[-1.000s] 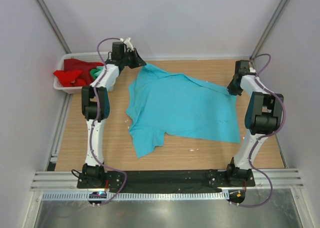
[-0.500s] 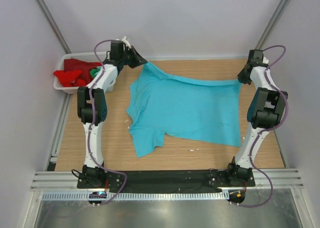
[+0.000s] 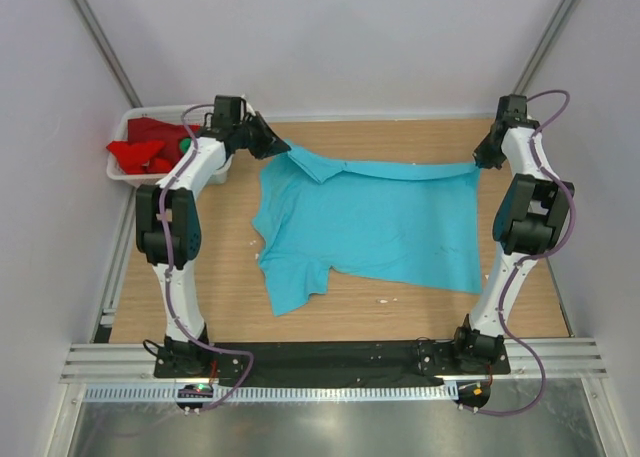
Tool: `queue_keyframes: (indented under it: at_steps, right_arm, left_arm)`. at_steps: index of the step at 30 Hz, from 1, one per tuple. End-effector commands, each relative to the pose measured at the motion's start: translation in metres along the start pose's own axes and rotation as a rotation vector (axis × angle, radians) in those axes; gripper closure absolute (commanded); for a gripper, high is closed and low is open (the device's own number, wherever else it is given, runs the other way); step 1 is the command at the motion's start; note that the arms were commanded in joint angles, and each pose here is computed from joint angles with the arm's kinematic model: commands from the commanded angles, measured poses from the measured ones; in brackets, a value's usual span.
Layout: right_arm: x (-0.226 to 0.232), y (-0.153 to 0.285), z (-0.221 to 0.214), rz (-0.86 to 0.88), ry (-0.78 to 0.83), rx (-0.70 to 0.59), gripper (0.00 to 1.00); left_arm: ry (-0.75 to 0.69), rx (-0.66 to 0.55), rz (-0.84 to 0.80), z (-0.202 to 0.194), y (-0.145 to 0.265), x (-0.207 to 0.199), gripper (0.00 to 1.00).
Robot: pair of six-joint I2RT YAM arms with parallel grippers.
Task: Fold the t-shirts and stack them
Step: Flatten the tshirt out
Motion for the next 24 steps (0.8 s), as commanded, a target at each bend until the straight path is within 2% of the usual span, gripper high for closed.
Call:
queue_keyframes:
  at_steps: [1, 11, 24]
  right_arm:
    - [-0.006, 0.018, -0.002, 0.005, -0.004, 0.001, 0.99]
    - [-0.011, 0.027, -0.001, -0.025, 0.048, 0.008, 0.98]
    - [-0.021, 0.023, -0.020, -0.045, 0.091, 0.076, 0.94]
  left_arm:
    - [-0.004, 0.049, -0.001, -0.021, 0.029, -0.010, 1.00]
    - [0.029, 0.093, 0.116, -0.045, 0.054, 0.003, 1.00]
    - [0.082, 0.168, 0.223, -0.072, 0.055, 0.040, 1.00]
Point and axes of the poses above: each gripper's point midway between its finger pads, its own y axis back along the fingers, its own x axis along the line the jaws close on, z = x × y, the point moved 10 cm from there along y, back along the fingers, and after that the axes turned 7 degrees about y, right-handed, at the moved point
